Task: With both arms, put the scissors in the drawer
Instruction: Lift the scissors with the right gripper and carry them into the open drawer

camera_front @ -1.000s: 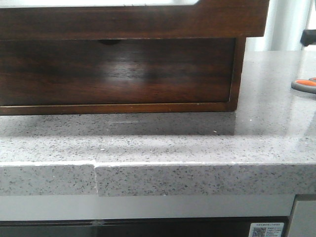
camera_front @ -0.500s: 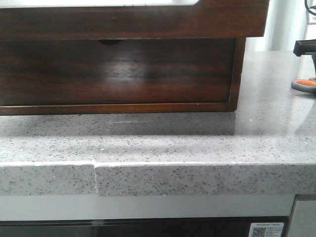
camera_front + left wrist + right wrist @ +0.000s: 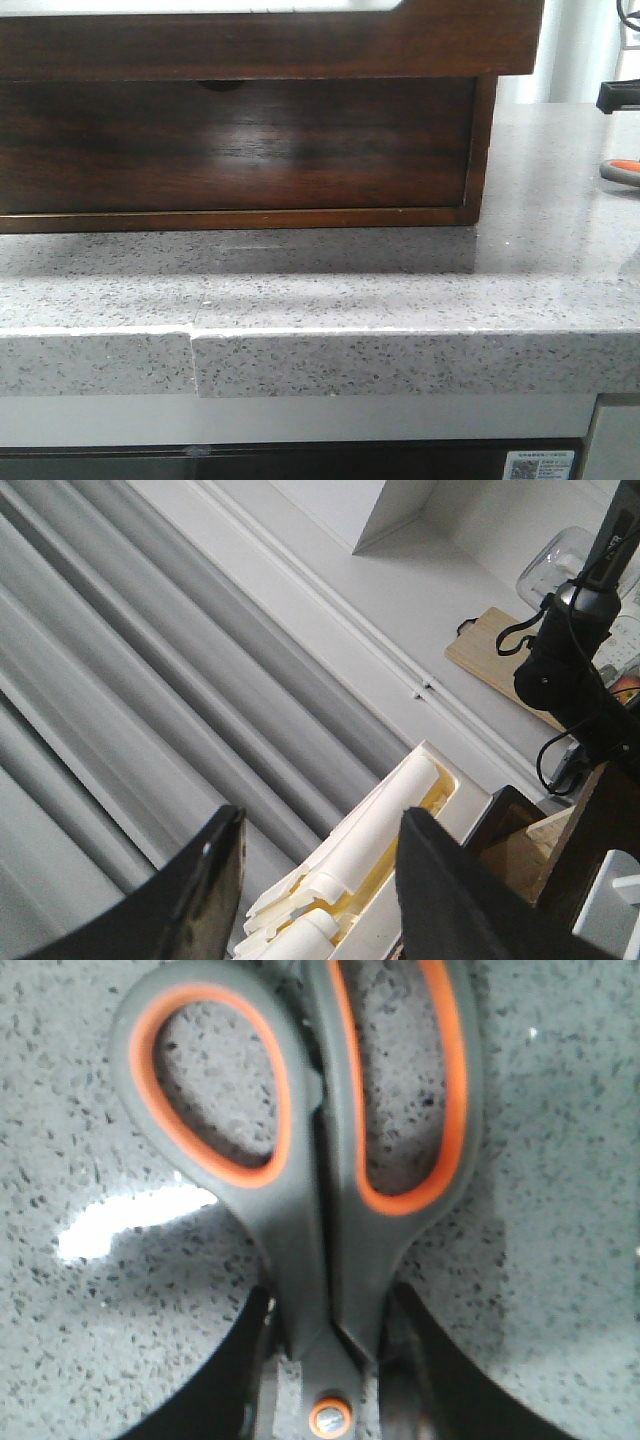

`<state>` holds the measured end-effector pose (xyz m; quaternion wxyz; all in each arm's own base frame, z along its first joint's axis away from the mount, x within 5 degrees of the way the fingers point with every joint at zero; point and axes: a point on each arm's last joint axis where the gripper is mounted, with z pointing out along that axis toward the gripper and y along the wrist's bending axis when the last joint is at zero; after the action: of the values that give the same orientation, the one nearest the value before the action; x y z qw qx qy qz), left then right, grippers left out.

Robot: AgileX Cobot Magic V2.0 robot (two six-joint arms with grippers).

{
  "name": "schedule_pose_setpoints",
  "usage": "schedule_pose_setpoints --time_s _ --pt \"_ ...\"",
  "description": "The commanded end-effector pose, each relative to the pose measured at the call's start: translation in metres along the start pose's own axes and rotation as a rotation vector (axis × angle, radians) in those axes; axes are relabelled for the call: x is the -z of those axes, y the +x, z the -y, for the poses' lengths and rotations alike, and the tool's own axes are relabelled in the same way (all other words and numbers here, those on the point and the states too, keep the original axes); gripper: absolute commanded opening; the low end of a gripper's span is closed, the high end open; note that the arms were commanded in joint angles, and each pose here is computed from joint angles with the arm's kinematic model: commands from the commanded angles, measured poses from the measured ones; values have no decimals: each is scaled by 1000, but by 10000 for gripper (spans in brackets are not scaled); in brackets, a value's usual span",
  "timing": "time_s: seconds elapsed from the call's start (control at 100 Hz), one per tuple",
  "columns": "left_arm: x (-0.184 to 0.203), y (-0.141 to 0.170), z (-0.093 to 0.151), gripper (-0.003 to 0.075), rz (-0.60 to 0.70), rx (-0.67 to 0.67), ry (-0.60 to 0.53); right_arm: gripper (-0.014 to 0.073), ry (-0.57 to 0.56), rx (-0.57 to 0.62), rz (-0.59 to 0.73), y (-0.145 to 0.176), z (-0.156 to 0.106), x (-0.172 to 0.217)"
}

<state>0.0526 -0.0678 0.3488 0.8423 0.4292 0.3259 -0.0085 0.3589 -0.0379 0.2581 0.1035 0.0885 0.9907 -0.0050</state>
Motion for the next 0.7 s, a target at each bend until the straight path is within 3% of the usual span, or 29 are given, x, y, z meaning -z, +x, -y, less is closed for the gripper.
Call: schedule_pose_setpoints --time_s 0.0,0.22,0.42,0.55,0.69 --pt "-3 -9 -8 332 57 47 -32 -69 5 32 109 -4 1 40" --pt "-3 -9 -8 332 57 47 -32 -69 -2 66 334 0 1 116" --pt "-3 -9 -8 332 57 47 -32 -69 -5 169 594 22 2 192" --pt "-3 -9 -8 332 57 47 -32 -69 -122 230 791 41 -9 232" --pt "-3 -9 -8 333 57 47 -32 -69 -297 395 954 64 -27 266"
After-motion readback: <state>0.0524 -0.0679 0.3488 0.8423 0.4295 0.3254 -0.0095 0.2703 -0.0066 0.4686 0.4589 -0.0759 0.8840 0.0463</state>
